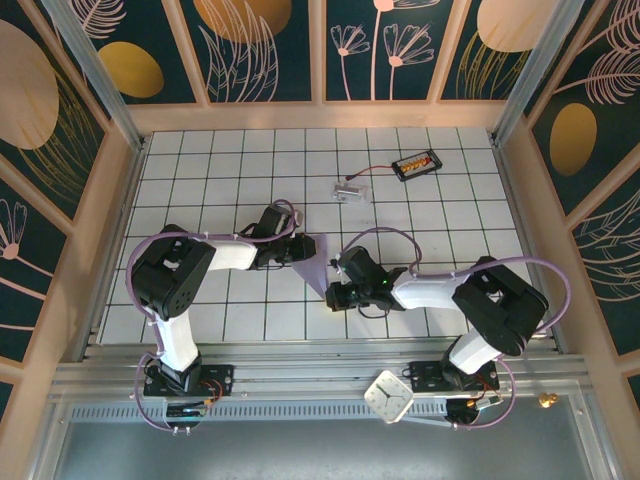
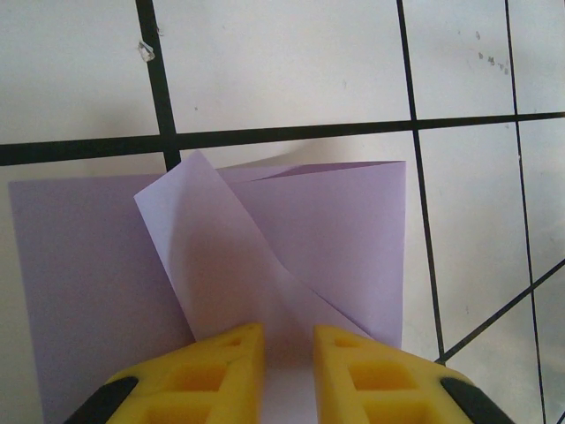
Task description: Fold a paper plane with a square sheet of paper (pick it up from the middle)
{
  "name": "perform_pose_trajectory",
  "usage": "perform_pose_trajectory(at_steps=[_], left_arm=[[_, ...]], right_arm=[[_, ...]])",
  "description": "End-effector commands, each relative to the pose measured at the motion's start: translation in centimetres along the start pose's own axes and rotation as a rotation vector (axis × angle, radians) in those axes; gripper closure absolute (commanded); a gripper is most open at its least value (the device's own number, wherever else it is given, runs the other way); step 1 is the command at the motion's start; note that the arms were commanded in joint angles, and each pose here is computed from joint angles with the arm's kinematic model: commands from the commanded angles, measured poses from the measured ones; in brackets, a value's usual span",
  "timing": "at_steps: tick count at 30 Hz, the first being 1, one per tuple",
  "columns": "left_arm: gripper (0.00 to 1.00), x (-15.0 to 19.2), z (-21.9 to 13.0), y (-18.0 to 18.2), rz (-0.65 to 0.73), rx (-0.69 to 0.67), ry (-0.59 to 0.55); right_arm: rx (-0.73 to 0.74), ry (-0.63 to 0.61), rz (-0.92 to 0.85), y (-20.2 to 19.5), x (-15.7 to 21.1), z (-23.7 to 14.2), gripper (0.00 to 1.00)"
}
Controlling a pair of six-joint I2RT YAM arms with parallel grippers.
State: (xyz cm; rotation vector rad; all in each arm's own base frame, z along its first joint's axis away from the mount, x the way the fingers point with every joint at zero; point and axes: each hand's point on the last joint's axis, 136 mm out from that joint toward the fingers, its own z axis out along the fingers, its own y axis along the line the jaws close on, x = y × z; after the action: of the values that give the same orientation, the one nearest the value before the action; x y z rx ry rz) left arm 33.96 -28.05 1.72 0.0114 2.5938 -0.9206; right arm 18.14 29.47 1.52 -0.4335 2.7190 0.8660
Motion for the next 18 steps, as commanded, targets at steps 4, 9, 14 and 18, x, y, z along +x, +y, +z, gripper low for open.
perform_pose_trajectory(at_steps=[4,9,14,18], left_arm=[[0.77,3.5,0.6,5.9,-0.045,-0.211,0.101],[0.77,3.5,0.7,5.9,-0.044,-0.21,0.102],[0.77,3.6,0.8,5.9,-0.049,-0.206,0.105],[0.77,3.5,0.8,5.8,-0.048,-0.205,0.103]], right_arm=[[0.127,0.231,0.024,-3.3,6.4,-1.1,1.0],[-0.016,0.061,0.033,-0.3,0.8,-3.5,1.0],[-0.089,-0.023,0.022,1.5,-2.8,-3.9,1.0],[-0.111,-0.034,0.023,2.1,-4.3,-2.7,1.0]])
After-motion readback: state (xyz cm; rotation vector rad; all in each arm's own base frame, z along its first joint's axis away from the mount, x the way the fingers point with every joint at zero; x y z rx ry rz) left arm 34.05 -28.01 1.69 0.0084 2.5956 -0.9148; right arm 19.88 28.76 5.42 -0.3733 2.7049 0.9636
